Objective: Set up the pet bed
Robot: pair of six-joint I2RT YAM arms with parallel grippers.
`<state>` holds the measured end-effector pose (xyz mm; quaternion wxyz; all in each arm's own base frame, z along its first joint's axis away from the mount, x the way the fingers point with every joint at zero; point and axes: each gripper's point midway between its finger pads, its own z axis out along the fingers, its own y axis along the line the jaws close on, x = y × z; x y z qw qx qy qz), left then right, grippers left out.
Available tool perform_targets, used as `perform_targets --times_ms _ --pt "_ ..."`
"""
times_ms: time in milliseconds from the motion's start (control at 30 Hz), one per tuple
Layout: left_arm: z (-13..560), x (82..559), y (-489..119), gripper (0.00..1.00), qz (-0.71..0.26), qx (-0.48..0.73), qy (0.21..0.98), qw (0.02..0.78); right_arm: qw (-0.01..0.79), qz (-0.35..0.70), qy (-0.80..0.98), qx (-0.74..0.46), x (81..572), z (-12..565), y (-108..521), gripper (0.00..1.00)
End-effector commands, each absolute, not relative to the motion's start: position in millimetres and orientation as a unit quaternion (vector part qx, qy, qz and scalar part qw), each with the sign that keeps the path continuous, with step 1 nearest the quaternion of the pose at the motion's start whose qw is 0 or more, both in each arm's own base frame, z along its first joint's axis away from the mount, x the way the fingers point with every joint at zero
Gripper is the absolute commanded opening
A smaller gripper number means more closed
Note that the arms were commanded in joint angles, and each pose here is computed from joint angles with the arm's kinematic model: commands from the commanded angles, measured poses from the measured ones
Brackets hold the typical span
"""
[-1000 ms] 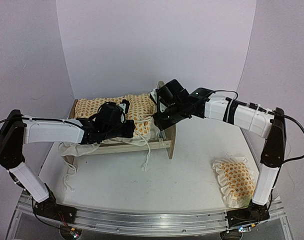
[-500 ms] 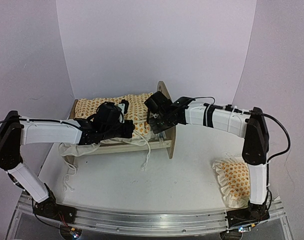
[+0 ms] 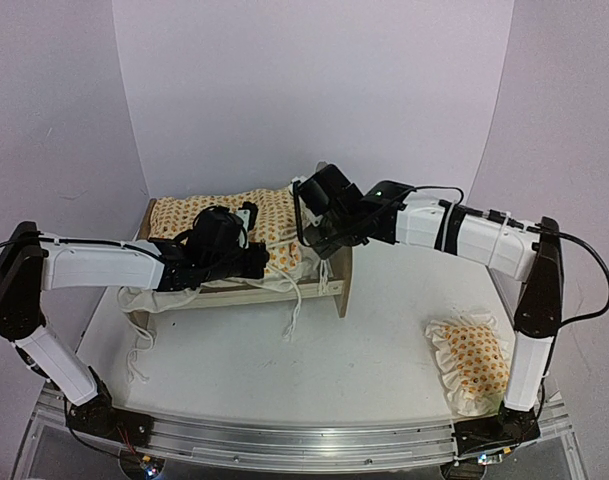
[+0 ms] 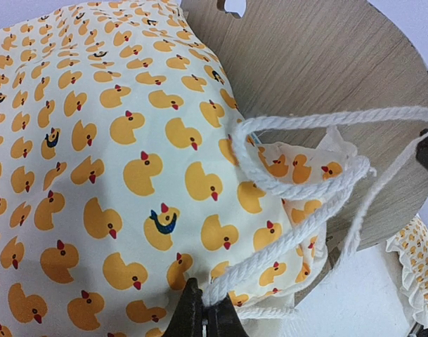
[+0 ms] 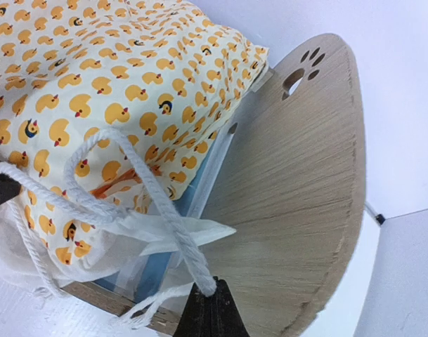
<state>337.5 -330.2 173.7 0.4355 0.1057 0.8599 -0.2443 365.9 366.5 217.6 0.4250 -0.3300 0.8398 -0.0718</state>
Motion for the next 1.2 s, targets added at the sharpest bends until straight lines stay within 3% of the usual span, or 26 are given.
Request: perform_targets --times_ms 0,433,733,1033,1067,1167 --pt "206 342 -332 0.00 -0.267 0.104 0.835 0.470 0.464 -0.110 0.803 -0.358 373 262 357 0.00" --pt "205 341 -334 0.00 -0.275 0.101 0.836 0.465 0.500 -0.165 0.775 -0.349 399 284 363 0.00" --pt "212 340 -337 0.00 -0.285 0.106 0.831 0.466 0.452 -0.105 0.796 -0.389 368 241 363 0.00" --pt "236 328 -350 0.00 -0.335 0.131 0.811 0.461 0.429 -0.130 0.816 -0.365 363 212 344 0.00" --pt "238 326 -351 0.00 -0.339 0.134 0.809 0.461 0.430 -0.136 0.820 -0.353 364 213 341 0.01" --pt "238 324 -354 0.00 -0.347 0.143 0.807 0.456 0.418 -0.115 0.838 -0.331 358 214 340 0.33"
